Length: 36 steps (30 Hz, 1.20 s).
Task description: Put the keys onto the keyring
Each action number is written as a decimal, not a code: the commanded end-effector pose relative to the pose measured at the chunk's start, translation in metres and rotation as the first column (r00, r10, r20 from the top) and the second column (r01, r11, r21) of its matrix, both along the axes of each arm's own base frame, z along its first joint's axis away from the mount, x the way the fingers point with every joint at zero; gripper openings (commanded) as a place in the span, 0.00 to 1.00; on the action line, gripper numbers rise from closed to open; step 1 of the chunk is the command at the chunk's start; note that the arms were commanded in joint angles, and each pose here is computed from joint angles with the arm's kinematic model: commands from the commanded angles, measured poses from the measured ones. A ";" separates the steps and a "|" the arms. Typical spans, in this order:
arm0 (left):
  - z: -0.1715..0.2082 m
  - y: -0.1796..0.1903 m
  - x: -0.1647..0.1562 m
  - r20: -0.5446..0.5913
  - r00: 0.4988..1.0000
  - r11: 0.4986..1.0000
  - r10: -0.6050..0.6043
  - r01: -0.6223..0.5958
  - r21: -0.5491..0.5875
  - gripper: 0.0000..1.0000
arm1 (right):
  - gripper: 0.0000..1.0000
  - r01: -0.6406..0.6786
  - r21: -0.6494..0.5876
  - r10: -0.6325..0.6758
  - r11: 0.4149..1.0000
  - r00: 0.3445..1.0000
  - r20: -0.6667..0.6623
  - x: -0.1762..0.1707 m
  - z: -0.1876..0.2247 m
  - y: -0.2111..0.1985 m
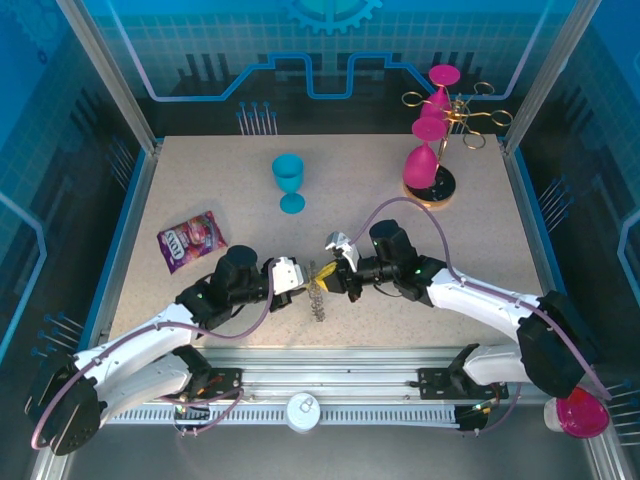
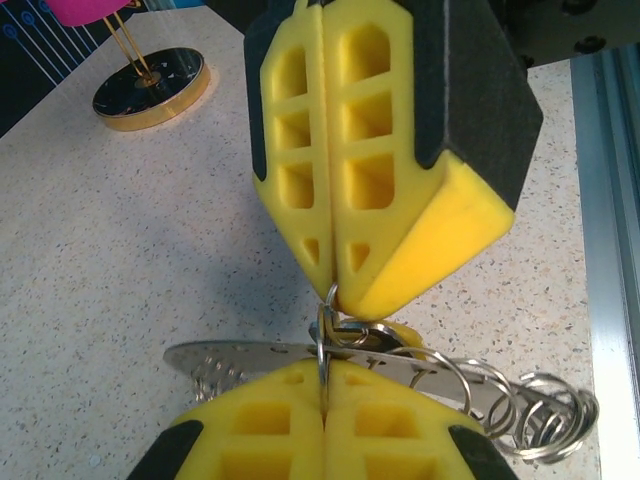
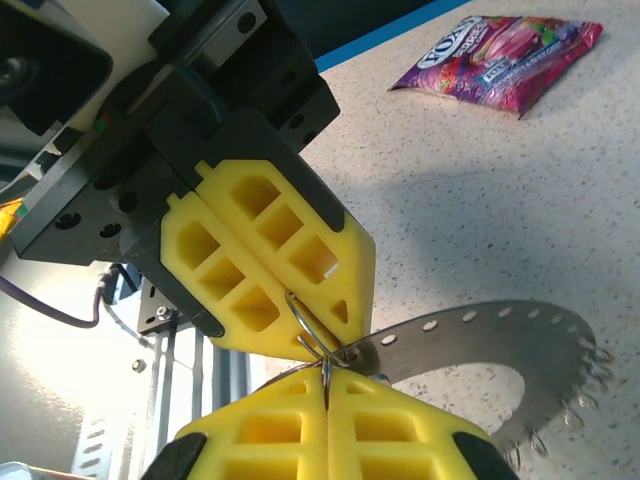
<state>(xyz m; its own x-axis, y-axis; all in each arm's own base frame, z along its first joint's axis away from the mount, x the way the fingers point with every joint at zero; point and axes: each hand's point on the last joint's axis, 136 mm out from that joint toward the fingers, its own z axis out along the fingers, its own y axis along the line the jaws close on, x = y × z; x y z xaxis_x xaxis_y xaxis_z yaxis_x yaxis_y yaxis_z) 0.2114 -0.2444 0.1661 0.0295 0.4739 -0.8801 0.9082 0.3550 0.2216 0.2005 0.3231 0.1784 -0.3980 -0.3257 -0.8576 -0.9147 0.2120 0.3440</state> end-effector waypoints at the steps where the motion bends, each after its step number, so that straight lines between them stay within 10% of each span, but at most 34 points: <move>1: 0.014 -0.001 0.002 0.071 0.997 0.999 -0.010 0.012 -0.031 0.00 | 0.00 0.011 0.012 -0.011 1.000 1.000 0.023 0.004 0.009 0.003; 15: 0.029 -0.003 -0.009 0.141 0.988 0.994 -0.059 0.071 -0.083 0.00 | 0.01 -0.018 -0.035 0.016 0.999 0.998 -0.065 0.004 -0.011 0.003; 21: 0.025 -0.004 -0.010 0.127 0.989 0.994 -0.070 0.080 -0.074 0.00 | 0.32 0.015 0.000 -0.015 1.000 0.992 0.128 0.010 0.010 -0.006; 26: 0.024 -0.006 -0.012 0.105 0.991 0.993 -0.084 0.092 -0.076 0.00 | 0.36 -0.099 0.080 0.063 0.992 0.928 0.368 -0.002 0.030 -0.003; 36: 0.024 -0.007 -0.012 0.093 0.992 0.992 -0.086 0.094 -0.086 0.00 | 0.33 -0.191 0.034 0.162 0.981 0.904 0.397 -0.009 0.020 0.012</move>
<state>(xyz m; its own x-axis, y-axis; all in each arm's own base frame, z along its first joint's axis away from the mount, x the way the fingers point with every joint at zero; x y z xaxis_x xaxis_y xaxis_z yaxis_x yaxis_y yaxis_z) 0.1994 -0.2449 0.1696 0.0909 0.4361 -0.8953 0.9176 0.3127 0.2455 0.1936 0.3265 0.1867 -0.0478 -0.3190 -0.9465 -0.9972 0.0697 0.0269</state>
